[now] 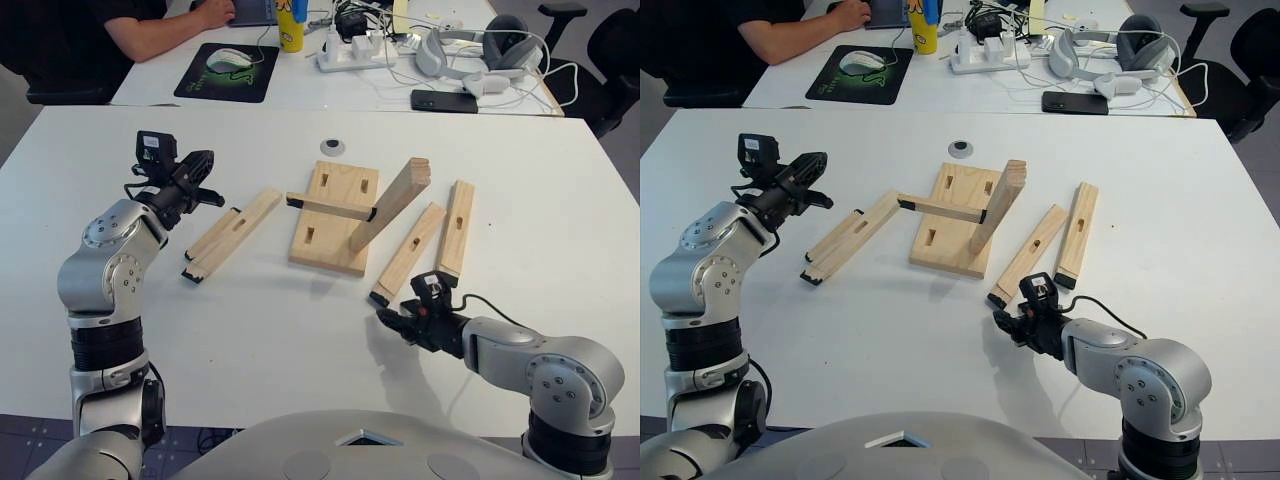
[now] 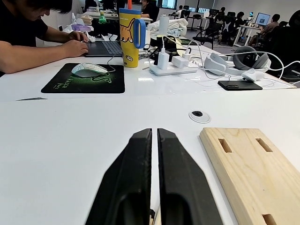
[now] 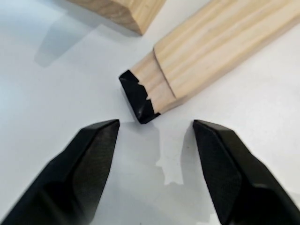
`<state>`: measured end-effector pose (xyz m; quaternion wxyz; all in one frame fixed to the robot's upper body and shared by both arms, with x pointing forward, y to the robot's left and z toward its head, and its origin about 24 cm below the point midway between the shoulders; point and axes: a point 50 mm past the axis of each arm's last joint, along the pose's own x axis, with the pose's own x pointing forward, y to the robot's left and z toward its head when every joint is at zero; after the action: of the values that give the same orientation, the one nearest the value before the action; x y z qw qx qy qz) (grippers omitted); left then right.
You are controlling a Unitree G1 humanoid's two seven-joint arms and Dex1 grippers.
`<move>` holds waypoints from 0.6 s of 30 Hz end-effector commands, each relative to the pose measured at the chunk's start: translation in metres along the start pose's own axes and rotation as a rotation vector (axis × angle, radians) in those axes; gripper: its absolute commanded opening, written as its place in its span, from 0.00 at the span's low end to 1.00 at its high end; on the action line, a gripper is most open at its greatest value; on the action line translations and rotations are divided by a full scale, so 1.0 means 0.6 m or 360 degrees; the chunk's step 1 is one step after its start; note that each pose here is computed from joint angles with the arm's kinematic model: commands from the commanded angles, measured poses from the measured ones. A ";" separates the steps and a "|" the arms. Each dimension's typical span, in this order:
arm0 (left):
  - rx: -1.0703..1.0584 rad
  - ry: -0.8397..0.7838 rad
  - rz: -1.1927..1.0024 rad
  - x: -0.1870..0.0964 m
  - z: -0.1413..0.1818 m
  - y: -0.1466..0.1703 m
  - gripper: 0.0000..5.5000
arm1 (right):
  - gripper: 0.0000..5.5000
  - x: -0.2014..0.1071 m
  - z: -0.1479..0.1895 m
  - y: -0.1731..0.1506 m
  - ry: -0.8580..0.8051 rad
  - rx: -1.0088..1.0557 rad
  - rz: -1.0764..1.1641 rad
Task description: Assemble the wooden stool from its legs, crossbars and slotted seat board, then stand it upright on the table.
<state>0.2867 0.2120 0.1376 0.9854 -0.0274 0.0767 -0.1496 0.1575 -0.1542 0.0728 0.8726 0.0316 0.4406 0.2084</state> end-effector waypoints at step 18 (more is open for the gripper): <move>-0.0015 0.0010 0.0012 -0.007 -0.005 -0.004 0.04 | 0.53 -0.034 0.035 -0.092 -0.0011 -0.0121 -0.0546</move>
<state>0.2843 0.2104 0.1371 0.9851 -0.0282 0.0771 -0.1512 0.1725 -0.1988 0.0792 0.8922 -0.0728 0.4386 0.0794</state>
